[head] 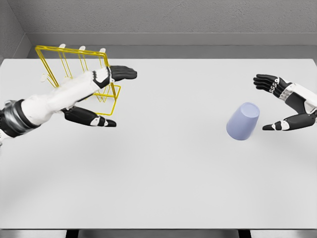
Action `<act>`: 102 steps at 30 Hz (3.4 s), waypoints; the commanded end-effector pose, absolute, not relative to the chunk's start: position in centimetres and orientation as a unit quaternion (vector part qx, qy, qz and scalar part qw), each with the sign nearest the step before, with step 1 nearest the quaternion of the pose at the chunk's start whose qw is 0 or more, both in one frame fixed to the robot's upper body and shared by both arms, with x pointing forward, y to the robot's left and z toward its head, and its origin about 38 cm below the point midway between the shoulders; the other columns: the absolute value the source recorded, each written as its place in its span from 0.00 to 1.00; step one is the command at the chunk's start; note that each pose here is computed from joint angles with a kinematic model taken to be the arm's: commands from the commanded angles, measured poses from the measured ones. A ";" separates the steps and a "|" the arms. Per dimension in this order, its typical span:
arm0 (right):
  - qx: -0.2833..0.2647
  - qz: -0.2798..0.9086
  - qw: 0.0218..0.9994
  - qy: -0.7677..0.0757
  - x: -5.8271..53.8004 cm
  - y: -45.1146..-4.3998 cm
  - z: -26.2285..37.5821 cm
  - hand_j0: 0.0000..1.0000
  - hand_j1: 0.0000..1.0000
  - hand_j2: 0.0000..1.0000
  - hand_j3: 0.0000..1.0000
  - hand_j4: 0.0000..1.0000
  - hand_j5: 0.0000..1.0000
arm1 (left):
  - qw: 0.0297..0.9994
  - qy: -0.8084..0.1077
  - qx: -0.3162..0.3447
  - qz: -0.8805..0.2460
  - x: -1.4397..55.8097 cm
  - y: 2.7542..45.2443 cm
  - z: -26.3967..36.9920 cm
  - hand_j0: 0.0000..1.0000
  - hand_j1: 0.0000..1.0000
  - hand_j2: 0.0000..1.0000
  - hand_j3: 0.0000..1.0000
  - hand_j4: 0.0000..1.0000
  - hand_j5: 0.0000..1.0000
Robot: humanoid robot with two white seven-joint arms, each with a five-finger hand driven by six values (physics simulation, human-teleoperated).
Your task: Place the cup on the cup holder with both arms
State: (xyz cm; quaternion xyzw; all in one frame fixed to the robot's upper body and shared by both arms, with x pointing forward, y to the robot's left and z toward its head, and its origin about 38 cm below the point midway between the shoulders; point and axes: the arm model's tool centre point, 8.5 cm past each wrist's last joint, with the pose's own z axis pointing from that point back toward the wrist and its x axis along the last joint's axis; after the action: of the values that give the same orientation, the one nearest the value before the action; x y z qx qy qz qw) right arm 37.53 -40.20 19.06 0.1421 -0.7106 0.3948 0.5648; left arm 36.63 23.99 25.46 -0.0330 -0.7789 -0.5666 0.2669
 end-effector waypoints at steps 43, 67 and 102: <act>0.188 0.266 0.668 -0.669 38.0 -40.4 8.8 1.00 1.00 1.00 1.00 1.00 1.00 | 0.616 -0.650 -0.274 -0.350 38.2 16.5 12.6 1.00 1.00 1.00 1.00 1.00 1.00; 0.218 0.255 0.678 -0.654 38.6 -37.7 7.4 1.00 1.00 1.00 1.00 1.00 1.00 | 0.591 -0.695 -0.276 -0.303 37.6 16.4 10.6 1.00 1.00 1.00 1.00 1.00 1.00; 0.228 0.278 0.632 -0.686 40.6 -35.7 11.2 0.69 0.69 0.69 0.69 0.69 0.69 | 0.603 -0.694 -0.263 -0.293 38.2 17.4 9.4 1.00 1.00 1.00 1.00 1.00 1.00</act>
State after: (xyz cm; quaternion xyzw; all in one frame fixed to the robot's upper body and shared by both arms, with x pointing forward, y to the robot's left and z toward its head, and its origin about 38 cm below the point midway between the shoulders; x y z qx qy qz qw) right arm 40.79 -36.00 11.20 0.2231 -0.6855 0.2797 0.6342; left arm 38.20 17.37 9.35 -0.2620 -0.6934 -0.2951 0.6029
